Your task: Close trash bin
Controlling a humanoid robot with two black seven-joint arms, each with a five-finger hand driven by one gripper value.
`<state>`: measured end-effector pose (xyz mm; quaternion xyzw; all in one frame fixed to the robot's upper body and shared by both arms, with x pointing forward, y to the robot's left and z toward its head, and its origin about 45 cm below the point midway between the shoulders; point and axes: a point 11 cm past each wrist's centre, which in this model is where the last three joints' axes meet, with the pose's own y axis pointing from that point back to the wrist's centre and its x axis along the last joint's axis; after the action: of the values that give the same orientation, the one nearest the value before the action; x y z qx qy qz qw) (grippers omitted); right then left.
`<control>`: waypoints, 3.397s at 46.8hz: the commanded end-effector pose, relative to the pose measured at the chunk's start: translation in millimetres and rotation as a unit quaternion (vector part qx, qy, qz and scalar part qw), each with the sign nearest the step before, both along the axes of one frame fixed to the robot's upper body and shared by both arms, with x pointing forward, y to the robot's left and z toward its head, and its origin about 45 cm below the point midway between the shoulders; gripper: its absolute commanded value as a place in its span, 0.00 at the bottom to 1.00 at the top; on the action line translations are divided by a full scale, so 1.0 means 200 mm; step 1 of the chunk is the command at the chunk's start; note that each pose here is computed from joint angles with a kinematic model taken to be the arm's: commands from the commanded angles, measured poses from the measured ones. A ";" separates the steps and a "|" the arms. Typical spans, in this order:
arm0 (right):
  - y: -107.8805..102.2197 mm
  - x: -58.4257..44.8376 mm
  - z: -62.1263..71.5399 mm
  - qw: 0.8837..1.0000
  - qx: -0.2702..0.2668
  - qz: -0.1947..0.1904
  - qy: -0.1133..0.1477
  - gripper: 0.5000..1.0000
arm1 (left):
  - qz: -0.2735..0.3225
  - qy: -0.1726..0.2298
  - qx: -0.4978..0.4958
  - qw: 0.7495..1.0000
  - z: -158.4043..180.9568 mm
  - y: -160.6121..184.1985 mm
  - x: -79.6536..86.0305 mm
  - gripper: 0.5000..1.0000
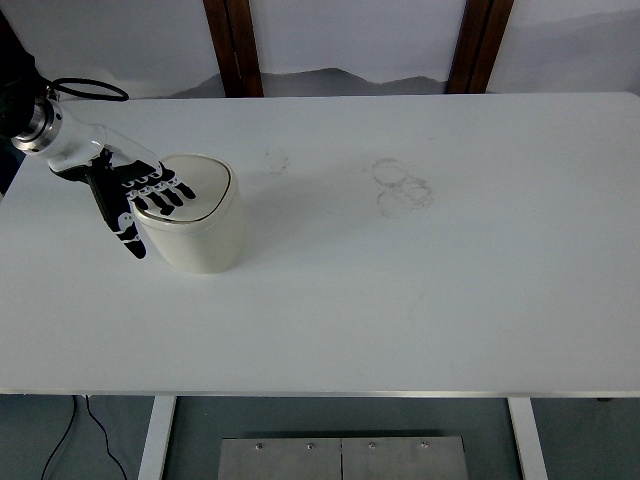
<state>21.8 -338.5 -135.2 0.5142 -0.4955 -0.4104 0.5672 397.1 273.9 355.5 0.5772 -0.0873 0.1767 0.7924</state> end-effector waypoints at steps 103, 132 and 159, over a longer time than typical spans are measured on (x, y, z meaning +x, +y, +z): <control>0.00 -0.01 0.00 1.000 0.000 -0.001 0.002 0.99 | 0.086 -0.251 -0.314 0.912 1.09 -0.18 0.46 1.00; 0.00 -0.03 0.00 1.000 0.000 -0.002 0.007 0.99 | 0.192 -0.294 -0.617 0.705 1.12 0.28 0.57 1.00; 0.00 -0.06 0.00 1.000 0.001 -0.004 0.012 0.99 | 0.390 -0.231 -0.687 0.569 0.16 0.82 0.51 1.00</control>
<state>9.4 -338.0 -136.1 0.5079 -0.4899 -0.4193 0.5711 503.1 432.0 403.0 -0.2214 0.1026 0.5954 0.7655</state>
